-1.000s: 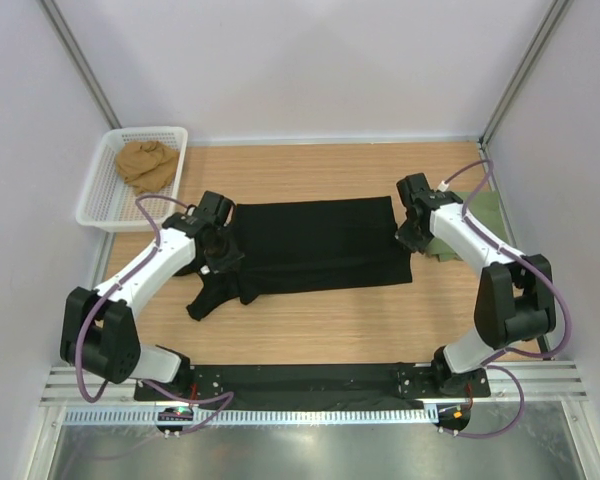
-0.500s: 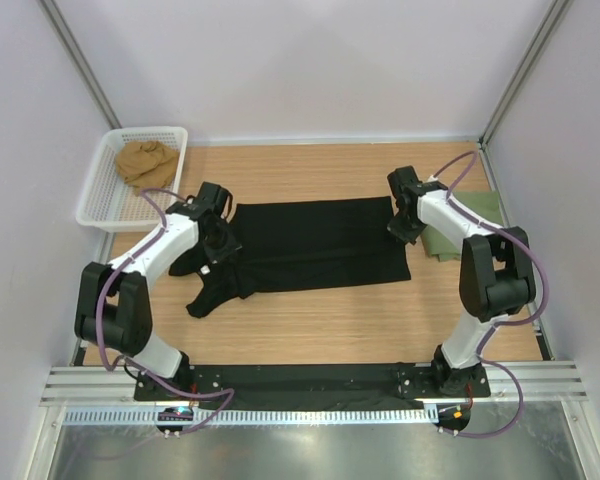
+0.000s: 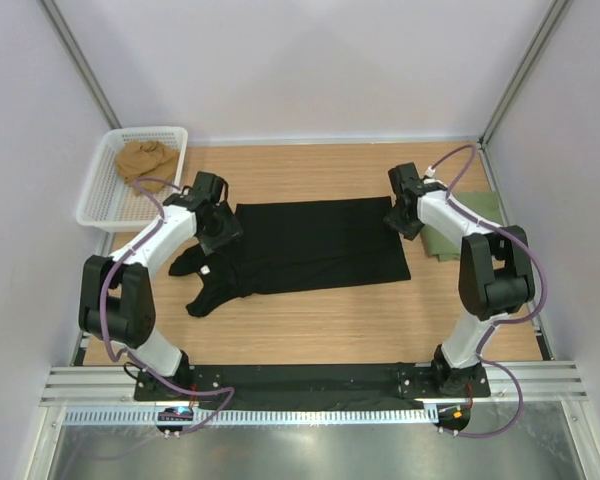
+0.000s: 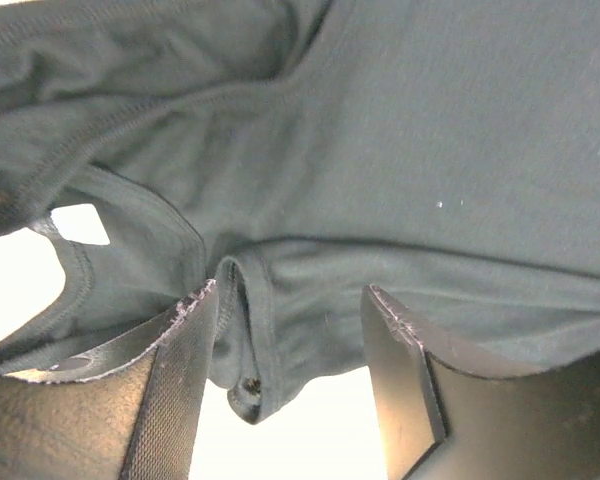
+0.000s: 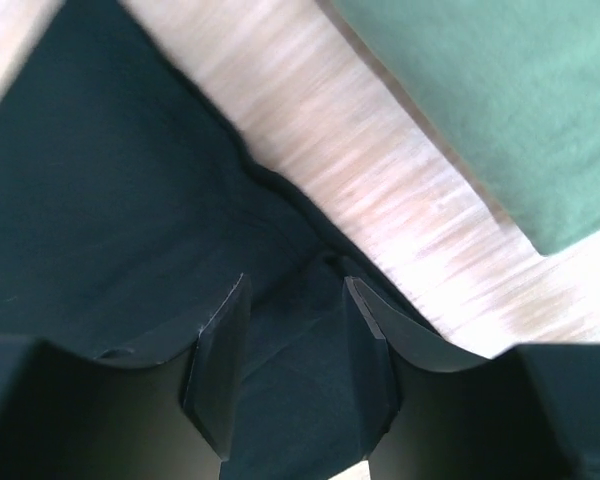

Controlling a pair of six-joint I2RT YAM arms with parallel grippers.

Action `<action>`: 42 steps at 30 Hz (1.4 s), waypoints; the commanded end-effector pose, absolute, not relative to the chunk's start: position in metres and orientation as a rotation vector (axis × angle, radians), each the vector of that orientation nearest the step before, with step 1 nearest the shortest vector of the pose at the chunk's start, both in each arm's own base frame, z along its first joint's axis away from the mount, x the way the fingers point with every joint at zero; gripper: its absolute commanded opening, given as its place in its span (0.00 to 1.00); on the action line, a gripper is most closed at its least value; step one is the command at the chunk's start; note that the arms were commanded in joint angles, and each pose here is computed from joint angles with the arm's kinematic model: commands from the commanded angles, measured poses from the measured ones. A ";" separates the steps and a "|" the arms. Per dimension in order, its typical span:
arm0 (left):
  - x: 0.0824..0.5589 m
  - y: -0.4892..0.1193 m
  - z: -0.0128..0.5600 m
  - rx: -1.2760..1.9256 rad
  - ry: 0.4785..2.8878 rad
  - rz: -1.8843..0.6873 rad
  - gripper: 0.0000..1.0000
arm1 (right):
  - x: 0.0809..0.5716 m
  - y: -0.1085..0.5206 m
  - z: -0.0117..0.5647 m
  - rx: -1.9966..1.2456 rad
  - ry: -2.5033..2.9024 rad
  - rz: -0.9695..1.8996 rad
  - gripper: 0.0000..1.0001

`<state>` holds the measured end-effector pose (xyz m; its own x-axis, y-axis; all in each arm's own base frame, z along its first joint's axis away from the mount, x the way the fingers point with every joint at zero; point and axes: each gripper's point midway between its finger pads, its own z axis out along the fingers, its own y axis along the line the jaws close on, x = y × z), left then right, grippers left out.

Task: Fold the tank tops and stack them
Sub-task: Fold the tank top

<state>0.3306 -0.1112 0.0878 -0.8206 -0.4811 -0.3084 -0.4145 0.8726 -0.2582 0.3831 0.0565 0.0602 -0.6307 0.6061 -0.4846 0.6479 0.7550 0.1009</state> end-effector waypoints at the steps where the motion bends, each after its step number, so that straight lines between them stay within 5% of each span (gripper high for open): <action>1: 0.353 -0.105 0.119 -0.654 2.540 -0.249 0.62 | 0.405 0.060 0.104 0.845 2.319 0.019 0.48; 14: 0.279 -0.092 0.095 -0.627 2.611 -0.241 0.61 | 0.311 0.066 0.075 0.791 2.453 0.143 0.43; 23: 0.250 -0.067 0.113 -0.702 2.585 -0.223 0.62 | 0.270 0.058 0.053 0.859 2.485 0.115 0.50; 25: 0.243 -0.058 0.113 -0.749 2.580 -0.211 0.69 | 0.265 0.055 0.046 0.874 2.494 0.089 0.50; 27: 0.234 -0.047 0.110 -0.822 2.569 -0.178 0.90 | 0.266 0.053 0.041 0.881 2.485 0.079 0.50; 32: 0.218 -0.044 0.106 -0.947 2.519 -0.258 0.89 | 0.277 0.043 0.032 0.909 2.453 -0.010 0.46; 42: 0.191 -0.062 0.077 -1.225 2.566 -0.382 0.84 | 0.294 0.041 0.030 0.942 2.397 -0.018 0.01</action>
